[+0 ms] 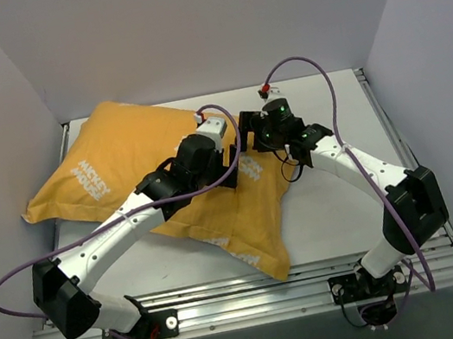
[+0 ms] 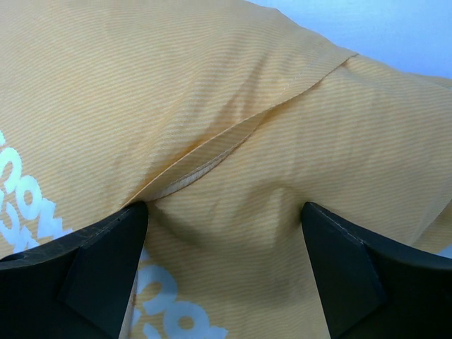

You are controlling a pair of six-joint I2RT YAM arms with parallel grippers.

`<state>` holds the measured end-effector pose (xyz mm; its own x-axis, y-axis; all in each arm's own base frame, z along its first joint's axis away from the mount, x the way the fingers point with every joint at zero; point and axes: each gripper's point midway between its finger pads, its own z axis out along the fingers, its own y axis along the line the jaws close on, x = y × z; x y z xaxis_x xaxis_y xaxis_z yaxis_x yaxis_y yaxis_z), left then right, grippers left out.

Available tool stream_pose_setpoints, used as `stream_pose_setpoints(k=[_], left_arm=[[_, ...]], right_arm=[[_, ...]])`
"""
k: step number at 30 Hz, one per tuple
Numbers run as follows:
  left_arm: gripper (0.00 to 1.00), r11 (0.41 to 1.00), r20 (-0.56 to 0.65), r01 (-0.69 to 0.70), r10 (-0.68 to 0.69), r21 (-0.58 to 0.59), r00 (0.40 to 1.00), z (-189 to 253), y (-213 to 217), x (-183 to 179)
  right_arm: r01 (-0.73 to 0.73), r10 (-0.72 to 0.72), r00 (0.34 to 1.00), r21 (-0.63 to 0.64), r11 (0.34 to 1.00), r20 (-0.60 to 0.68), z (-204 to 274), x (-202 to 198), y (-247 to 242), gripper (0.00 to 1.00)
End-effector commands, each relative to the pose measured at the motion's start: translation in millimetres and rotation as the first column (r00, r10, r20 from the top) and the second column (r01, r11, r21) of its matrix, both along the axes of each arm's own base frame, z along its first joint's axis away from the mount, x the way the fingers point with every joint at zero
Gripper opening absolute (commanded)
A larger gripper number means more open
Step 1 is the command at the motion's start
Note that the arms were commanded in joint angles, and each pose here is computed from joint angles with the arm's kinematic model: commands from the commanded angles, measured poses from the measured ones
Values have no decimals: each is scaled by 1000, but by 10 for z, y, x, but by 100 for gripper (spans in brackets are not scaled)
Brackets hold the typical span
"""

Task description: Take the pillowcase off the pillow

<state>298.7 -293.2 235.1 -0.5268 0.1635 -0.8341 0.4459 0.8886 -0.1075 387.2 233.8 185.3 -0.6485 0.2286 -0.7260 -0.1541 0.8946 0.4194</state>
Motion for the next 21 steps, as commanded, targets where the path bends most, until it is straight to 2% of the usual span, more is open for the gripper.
stream_pose_setpoints(k=[1, 6, 8, 10, 14, 16, 17, 20, 21], left_arm=[[94, 995, 78, 3, 4, -100, 997, 282, -177, 140], [95, 993, 103, -30, 42, -116, 994, 273, -251, 289], [99, 993, 107, -44, 56, -113, 993, 263, -269, 338], [93, 993, 108, -66, 76, -96, 991, 197, -274, 398], [70, 994, 106, -70, 78, -82, 991, 101, -320, 454], [61, 994, 102, -72, 80, -78, 992, 58, -341, 474], [50, 995, 96, -75, 82, -67, 992, 7, -345, 484], [37, 995, 86, -95, 98, -41, 991, -85, -320, 506], [28, 994, 78, -101, 104, -34, 992, -127, -304, 506]], right_arm=[[-30, 23, 994, 62, 998, 109, 433, 122, 177, 85], [-46, 38, 994, 74, 996, 104, 437, 124, 235, 85], [-50, 42, 994, 81, 995, 99, 424, 120, 251, 85], [-56, 48, 995, 86, 995, 93, 404, 116, 269, 85], [-57, 48, 994, 90, 994, 94, 400, 112, 276, 85], [-54, 46, 995, 88, 995, 90, 375, 114, 275, 85], [-53, 45, 995, 92, 994, 90, 375, 119, 279, 85], [-43, 36, 996, 88, 995, 85, 381, 116, 249, 85], [-34, 27, 996, 84, 996, 87, 403, 125, 216, 85]])
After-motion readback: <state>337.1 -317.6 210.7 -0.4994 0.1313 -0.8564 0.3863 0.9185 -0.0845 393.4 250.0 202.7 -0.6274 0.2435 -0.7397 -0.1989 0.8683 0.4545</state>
